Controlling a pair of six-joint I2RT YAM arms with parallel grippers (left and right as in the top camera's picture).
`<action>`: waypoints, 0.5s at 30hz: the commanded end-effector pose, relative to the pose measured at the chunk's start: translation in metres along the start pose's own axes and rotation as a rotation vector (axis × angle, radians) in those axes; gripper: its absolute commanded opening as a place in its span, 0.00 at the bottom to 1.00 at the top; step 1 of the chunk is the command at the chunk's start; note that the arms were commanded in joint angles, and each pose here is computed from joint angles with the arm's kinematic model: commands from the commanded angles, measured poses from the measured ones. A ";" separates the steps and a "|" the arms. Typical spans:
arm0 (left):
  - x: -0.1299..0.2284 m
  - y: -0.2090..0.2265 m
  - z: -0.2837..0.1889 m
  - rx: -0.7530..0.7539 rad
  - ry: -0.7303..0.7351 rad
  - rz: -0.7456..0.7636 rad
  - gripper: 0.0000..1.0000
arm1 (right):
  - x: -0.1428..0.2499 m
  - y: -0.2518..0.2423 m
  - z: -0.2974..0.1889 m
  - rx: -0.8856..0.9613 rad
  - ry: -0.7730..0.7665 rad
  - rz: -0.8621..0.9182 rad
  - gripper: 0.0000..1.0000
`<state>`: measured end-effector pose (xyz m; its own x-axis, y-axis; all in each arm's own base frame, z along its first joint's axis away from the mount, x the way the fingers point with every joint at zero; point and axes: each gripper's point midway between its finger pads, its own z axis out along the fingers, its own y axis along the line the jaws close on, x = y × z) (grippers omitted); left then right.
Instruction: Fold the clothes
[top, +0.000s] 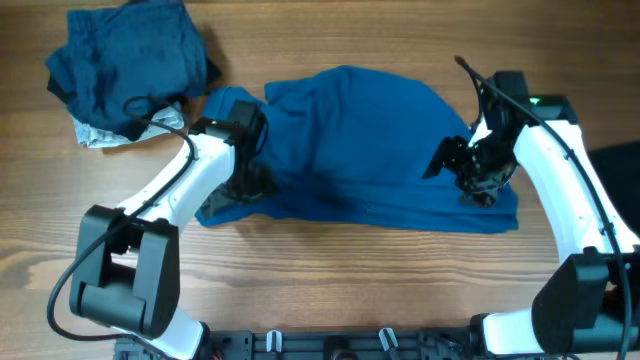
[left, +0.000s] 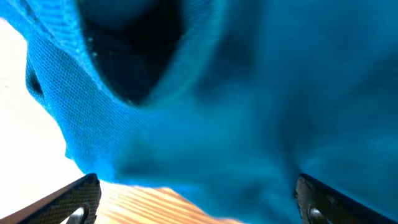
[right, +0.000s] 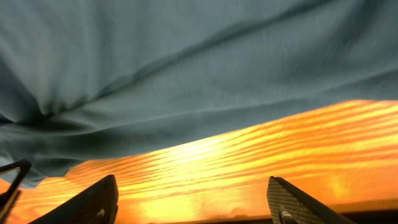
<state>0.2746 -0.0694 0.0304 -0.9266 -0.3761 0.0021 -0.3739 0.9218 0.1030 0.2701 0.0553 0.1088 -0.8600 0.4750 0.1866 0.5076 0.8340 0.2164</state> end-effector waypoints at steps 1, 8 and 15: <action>0.002 0.009 0.011 -0.009 0.024 -0.047 1.00 | 0.018 0.000 0.021 -0.044 0.100 0.101 0.80; -0.031 0.025 0.015 0.009 -0.062 -0.143 0.99 | 0.023 -0.007 0.063 -0.088 0.120 0.197 0.81; -0.016 0.031 0.016 0.012 0.021 -0.156 0.99 | 0.005 -0.007 0.080 -0.121 0.044 0.285 0.87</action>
<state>0.2856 -0.0304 0.0205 -0.8672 -0.4967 -0.0350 -0.4976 0.8620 0.0971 0.2573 0.0752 0.0394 -0.7320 0.6183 0.2862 0.6810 0.6771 0.2790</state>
